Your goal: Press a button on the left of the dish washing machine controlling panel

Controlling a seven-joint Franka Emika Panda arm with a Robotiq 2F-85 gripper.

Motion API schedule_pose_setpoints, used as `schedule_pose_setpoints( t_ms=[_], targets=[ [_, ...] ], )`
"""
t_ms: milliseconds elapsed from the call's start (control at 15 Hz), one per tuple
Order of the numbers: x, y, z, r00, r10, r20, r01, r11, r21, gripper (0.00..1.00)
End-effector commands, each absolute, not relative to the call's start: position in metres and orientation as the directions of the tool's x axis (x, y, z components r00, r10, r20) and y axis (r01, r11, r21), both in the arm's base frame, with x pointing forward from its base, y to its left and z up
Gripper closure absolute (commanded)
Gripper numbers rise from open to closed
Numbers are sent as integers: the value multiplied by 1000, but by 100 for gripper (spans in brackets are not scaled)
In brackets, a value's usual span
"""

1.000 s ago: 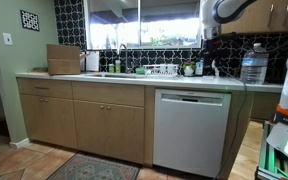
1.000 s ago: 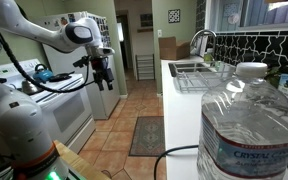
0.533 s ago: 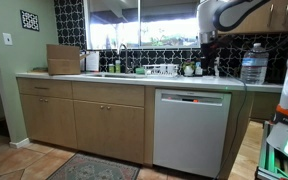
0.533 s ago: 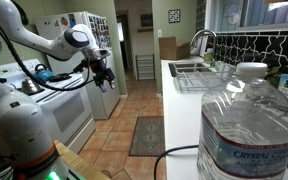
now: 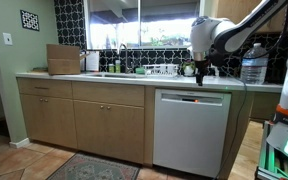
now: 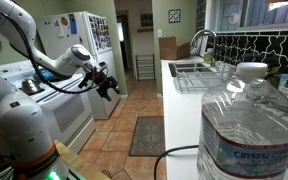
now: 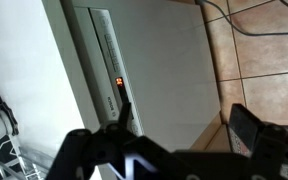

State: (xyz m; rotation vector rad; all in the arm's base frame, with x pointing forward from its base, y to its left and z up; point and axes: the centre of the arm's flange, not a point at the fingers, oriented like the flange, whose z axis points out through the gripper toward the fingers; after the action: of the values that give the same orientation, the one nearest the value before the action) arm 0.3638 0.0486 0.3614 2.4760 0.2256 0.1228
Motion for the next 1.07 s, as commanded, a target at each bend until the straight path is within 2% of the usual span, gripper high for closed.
schedule_pose_setpoints(
  t_ms=[0, 467, 1000],
  targets=[
    [398, 34, 328, 974, 225, -4, 172, -735, 656, 0],
    [438, 8, 274, 973, 225, -50, 194, -680, 707, 0],
    [498, -8, 222, 974, 226, -29, 190, -737, 649, 0]
  ],
)
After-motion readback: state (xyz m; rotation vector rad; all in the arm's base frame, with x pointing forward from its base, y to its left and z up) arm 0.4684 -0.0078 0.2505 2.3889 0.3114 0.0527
